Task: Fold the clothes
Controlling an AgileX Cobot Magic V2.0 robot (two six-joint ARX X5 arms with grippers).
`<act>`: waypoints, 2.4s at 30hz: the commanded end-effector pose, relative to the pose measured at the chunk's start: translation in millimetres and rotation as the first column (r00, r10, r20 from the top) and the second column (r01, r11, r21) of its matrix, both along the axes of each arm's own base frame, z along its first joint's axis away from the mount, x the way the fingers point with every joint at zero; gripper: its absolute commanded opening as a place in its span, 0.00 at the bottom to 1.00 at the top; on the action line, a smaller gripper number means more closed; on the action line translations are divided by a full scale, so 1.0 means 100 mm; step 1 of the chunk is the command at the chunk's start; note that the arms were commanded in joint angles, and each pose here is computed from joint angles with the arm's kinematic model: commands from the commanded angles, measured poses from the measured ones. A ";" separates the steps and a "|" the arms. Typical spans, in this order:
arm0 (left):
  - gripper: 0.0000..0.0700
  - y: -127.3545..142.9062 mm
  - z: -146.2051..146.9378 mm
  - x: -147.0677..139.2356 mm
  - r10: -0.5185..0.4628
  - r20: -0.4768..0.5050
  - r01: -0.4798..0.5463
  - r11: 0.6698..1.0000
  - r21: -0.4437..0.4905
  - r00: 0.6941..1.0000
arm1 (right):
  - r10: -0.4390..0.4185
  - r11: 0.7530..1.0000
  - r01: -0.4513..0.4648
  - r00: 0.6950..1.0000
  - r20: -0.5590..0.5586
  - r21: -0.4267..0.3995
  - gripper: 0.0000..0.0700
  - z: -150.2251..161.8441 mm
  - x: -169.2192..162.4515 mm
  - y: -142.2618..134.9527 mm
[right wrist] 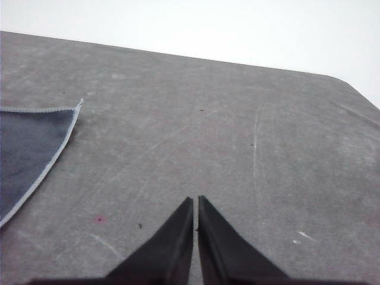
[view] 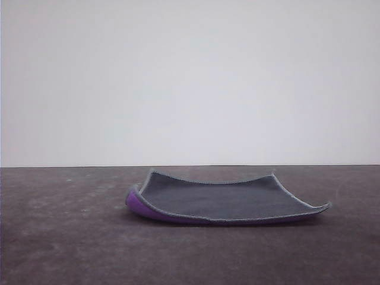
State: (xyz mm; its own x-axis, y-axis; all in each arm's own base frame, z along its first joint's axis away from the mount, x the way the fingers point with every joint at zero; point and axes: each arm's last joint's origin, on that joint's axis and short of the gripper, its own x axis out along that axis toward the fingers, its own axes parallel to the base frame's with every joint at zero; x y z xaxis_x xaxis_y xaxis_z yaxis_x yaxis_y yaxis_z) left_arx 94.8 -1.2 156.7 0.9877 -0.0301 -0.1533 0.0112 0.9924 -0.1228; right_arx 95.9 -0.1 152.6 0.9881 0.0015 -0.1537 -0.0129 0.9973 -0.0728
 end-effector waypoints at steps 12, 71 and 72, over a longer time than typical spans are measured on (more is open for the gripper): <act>0.01 0.00 -0.07 0.01 -0.002 -0.022 0.002 1.000 -0.001 1.000 | -0.004 1.000 0.004 1.000 0.010 0.015 0.02 0.00 0.00 0.00; 0.01 -0.58 0.79 1.89 -0.375 -0.500 0.342 0.926 -0.162 0.780 | 0.393 0.891 -0.194 0.783 -0.482 0.411 0.01 0.83 1.75 0.18; 0.02 -0.58 0.79 1.89 -0.376 -0.500 0.343 0.926 -0.160 0.780 | 0.393 0.891 -0.195 0.783 -0.483 0.410 0.01 0.83 1.75 0.18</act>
